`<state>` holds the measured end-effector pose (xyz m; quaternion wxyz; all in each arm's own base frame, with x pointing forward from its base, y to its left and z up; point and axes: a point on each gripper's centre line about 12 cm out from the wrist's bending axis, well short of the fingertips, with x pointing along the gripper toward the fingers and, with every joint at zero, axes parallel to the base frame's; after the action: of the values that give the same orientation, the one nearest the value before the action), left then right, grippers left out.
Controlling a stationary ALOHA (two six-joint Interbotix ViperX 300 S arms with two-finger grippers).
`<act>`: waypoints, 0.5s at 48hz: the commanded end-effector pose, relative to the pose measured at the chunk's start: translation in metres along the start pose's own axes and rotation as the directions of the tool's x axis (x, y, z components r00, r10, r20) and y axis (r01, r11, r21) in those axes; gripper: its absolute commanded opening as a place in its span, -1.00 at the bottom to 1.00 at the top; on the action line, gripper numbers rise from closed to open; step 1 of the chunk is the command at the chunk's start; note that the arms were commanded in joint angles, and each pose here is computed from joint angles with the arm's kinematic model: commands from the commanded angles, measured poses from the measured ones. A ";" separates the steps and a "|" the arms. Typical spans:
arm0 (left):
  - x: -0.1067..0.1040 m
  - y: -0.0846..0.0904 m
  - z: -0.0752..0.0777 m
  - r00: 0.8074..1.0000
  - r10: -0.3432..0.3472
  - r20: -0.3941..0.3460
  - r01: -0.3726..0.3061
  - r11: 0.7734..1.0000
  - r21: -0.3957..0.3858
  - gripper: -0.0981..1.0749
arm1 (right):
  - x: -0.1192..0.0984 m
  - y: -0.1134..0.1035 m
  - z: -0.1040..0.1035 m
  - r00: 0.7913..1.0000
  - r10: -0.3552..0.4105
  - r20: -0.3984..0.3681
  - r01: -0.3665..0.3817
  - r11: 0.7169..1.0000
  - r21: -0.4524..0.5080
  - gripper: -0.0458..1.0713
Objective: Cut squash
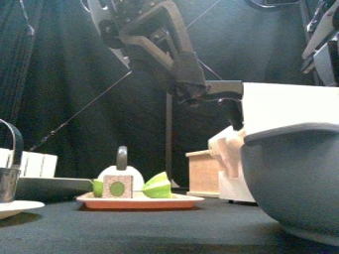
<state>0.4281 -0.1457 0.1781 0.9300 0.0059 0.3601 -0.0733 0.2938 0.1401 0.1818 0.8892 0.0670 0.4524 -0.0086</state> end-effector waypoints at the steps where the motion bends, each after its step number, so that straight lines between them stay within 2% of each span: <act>1: -0.007 0.005 0.016 0.999 0.001 0.048 0.000 1.000 -0.003 -0.13 | -0.005 -0.006 0.016 0.999 0.002 0.046 -0.003 1.000 0.027 -0.31; 24: -0.002 0.005 0.009 0.999 -0.003 0.032 0.003 1.000 -0.003 -0.13 | 0.001 -0.005 0.010 0.999 0.022 0.028 -0.023 0.999 0.042 -0.31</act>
<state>0.4271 -0.1438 0.1734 0.9281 0.0084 0.3653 -0.0716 0.2938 0.1394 0.1782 0.8885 0.0715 0.4531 -0.0057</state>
